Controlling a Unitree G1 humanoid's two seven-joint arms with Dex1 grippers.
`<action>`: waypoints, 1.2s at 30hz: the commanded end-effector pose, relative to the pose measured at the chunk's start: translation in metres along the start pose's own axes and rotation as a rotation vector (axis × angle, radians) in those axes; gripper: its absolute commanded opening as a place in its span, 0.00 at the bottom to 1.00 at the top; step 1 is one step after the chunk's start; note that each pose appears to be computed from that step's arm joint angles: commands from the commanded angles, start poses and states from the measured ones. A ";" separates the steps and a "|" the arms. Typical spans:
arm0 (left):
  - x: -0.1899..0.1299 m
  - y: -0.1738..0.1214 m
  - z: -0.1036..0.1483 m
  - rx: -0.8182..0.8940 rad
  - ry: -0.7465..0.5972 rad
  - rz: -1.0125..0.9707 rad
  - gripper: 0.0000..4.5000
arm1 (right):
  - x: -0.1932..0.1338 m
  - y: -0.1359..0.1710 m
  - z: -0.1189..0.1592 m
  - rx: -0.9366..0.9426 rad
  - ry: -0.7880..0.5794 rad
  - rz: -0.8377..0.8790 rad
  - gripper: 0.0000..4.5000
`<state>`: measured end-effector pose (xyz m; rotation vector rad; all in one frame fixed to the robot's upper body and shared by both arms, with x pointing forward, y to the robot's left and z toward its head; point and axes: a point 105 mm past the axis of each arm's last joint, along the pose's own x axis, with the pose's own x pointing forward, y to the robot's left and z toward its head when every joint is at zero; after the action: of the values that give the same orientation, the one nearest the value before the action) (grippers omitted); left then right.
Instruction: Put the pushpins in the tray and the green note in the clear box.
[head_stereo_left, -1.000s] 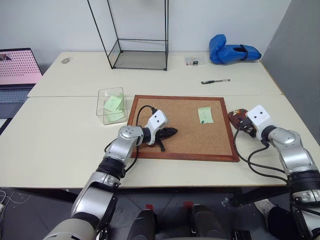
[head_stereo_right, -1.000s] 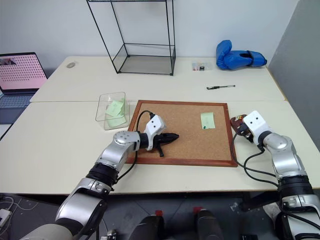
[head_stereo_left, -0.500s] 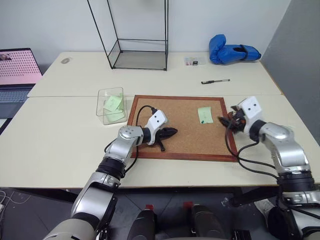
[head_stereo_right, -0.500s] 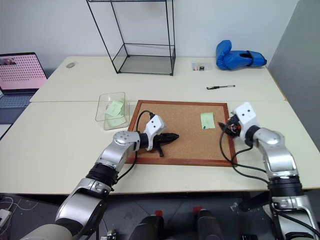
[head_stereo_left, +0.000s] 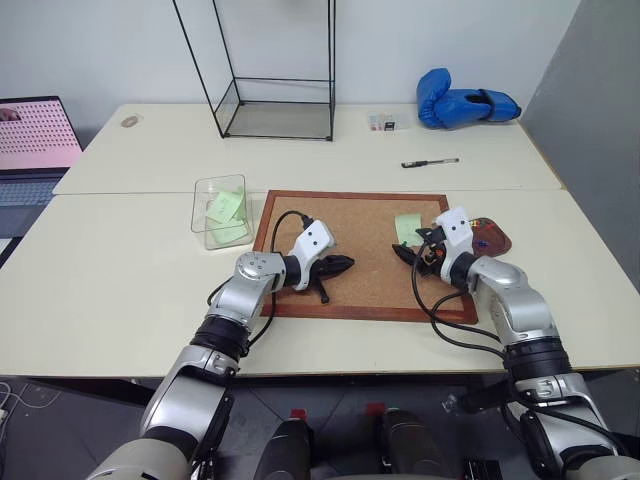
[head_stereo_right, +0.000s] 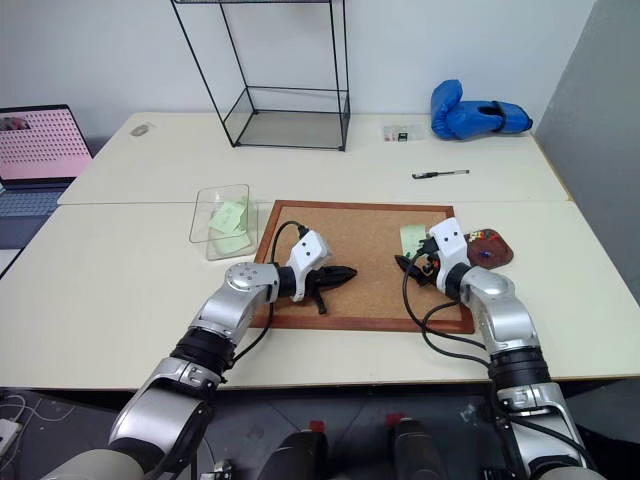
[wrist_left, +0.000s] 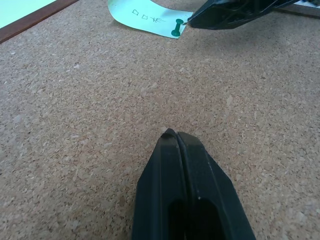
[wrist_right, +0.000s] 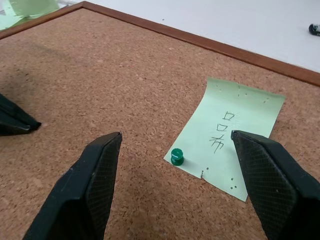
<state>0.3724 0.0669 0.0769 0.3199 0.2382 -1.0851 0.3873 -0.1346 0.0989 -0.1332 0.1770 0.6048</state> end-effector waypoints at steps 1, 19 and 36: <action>-0.005 -0.007 -0.041 -0.063 0.146 -0.007 0.00 | 0.003 -0.007 0.011 -0.033 -0.045 -0.028 0.59; -0.008 -0.009 -0.046 -0.070 0.151 0.004 0.00 | -0.001 0.003 0.033 -0.078 -0.120 0.032 0.00; -0.014 0.020 0.034 -0.281 -0.218 0.148 0.08 | -0.023 0.032 0.073 -0.461 -0.179 0.174 0.00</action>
<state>0.3824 0.0754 0.0865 0.0353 0.2504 -0.9214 0.3643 -0.1134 0.1612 -0.4581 -0.0646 0.8011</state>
